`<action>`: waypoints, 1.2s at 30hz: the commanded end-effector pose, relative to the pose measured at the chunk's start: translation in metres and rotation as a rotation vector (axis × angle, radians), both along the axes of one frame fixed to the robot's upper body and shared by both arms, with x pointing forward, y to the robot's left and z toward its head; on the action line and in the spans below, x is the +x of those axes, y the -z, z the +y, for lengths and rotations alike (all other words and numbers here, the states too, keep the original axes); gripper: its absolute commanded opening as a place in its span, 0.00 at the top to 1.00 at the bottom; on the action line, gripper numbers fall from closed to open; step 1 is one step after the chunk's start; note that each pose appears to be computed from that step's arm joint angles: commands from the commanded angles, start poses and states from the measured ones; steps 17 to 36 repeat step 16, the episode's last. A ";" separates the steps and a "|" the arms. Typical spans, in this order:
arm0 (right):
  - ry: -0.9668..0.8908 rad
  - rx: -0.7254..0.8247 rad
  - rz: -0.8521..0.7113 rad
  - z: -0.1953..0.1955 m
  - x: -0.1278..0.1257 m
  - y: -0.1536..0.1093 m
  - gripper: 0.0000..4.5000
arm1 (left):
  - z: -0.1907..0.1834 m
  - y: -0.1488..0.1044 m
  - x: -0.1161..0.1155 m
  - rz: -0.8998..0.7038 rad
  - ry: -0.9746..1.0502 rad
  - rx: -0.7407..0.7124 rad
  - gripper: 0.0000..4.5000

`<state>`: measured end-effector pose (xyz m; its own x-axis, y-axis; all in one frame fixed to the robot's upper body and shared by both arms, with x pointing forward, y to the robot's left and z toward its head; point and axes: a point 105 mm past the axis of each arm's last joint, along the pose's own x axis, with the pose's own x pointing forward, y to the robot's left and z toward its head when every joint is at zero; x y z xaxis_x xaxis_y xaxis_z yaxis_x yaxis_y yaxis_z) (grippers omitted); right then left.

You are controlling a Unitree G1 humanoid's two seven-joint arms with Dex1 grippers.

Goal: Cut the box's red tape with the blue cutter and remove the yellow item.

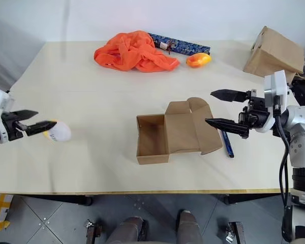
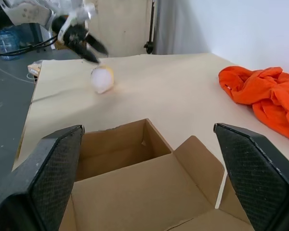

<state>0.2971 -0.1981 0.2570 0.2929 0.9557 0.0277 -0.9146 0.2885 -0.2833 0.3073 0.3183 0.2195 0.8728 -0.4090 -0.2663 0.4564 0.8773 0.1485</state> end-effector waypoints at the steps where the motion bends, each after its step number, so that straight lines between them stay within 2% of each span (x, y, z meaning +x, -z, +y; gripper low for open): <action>1: 0.019 -0.024 -0.037 -0.010 -0.004 -0.006 0.00 | -0.032 -0.003 -0.017 -0.097 0.159 -0.031 0.00; 3: 0.042 -0.070 -0.008 -0.021 -0.005 0.003 0.00 | -0.049 0.012 -0.028 -0.087 0.228 -0.085 0.00; 7: 0.119 -0.189 0.084 -0.051 -0.008 0.034 0.00 | -0.077 0.046 -0.064 -0.088 0.428 -0.108 0.00; 10: 0.157 -0.226 0.136 -0.069 -0.012 0.052 0.00 | -0.076 0.062 -0.076 -0.039 0.462 -0.153 0.00; 14: 0.263 -0.331 0.191 -0.100 -0.016 0.085 0.00 | -0.065 0.083 -0.083 0.002 0.433 -0.116 0.00; 16: 0.307 -0.296 0.175 -0.104 -0.014 0.086 0.00 | -0.062 0.084 -0.081 -0.016 0.419 -0.085 0.00; 36: 0.307 -0.296 0.175 -0.104 -0.014 0.086 0.00 | -0.062 0.084 -0.081 -0.016 0.419 -0.085 0.00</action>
